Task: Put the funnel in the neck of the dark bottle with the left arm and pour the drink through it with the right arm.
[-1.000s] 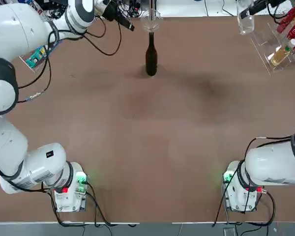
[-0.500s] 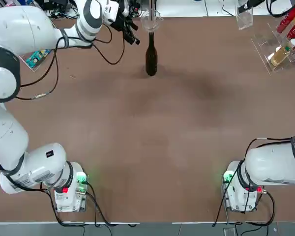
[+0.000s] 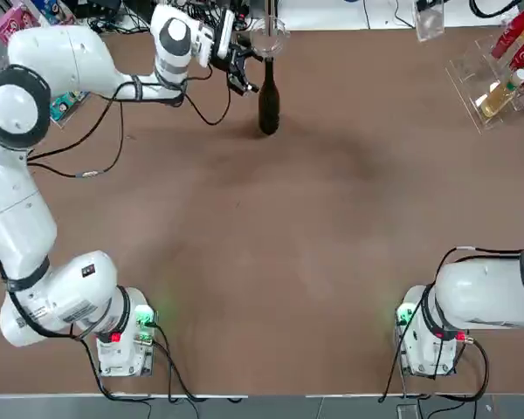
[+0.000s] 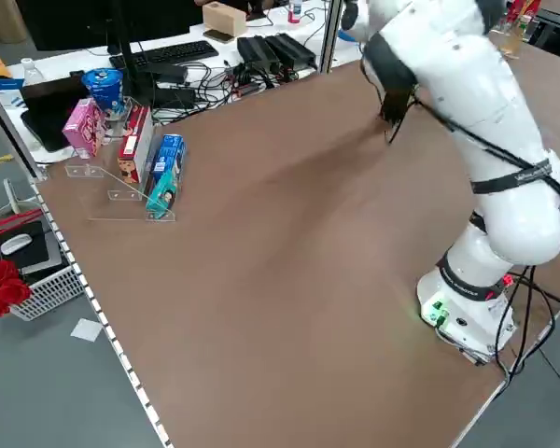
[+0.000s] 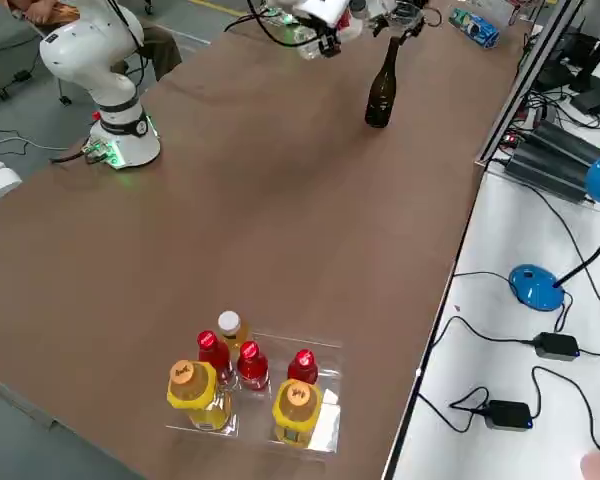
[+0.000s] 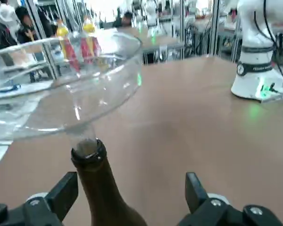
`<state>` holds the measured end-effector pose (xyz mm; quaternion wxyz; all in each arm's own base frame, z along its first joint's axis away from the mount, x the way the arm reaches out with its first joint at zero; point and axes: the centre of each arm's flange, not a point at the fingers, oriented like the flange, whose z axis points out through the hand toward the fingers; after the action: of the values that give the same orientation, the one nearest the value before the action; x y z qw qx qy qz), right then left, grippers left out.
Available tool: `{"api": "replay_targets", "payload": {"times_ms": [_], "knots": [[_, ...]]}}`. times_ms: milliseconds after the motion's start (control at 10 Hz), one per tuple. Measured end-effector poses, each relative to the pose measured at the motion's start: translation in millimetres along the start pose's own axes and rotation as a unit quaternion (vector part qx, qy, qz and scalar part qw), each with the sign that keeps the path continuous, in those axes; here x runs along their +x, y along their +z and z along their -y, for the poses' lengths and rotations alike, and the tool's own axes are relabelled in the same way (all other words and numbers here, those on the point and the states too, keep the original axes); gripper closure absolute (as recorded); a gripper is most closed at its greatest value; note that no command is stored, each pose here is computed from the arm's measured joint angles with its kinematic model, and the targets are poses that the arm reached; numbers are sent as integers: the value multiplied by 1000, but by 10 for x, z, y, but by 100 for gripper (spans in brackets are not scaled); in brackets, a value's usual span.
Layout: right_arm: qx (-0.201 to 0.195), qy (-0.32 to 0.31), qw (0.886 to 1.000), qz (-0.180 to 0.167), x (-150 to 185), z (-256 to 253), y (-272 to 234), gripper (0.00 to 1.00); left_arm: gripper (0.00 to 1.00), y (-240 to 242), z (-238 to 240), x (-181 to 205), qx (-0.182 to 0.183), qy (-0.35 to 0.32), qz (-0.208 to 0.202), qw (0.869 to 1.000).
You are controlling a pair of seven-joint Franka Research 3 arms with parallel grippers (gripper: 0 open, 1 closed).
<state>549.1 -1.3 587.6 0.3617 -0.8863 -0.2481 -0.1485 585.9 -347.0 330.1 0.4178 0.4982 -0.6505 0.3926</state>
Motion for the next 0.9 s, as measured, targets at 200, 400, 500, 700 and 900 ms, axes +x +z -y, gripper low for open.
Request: {"api": "replay_targets", "payload": {"times_ms": [200,400,500,700,900], "knots": [[-19,8,1000,8,46,161,8,56,0,-22,12,77,-10,-17,-33,999],[-24,10,1000,11,57,220,10,56,0,-101,63,109,-12,-22,-49,998],[-26,12,1000,12,60,229,14,56,0,-122,81,113,-13,-26,-58,998],[-35,16,999,13,94,294,49,56,0,-120,101,66,-14,-38,-72,997],[-40,33,999,17,123,364,100,56,0,-97,127,-26,-15,-49,-87,995]]}}
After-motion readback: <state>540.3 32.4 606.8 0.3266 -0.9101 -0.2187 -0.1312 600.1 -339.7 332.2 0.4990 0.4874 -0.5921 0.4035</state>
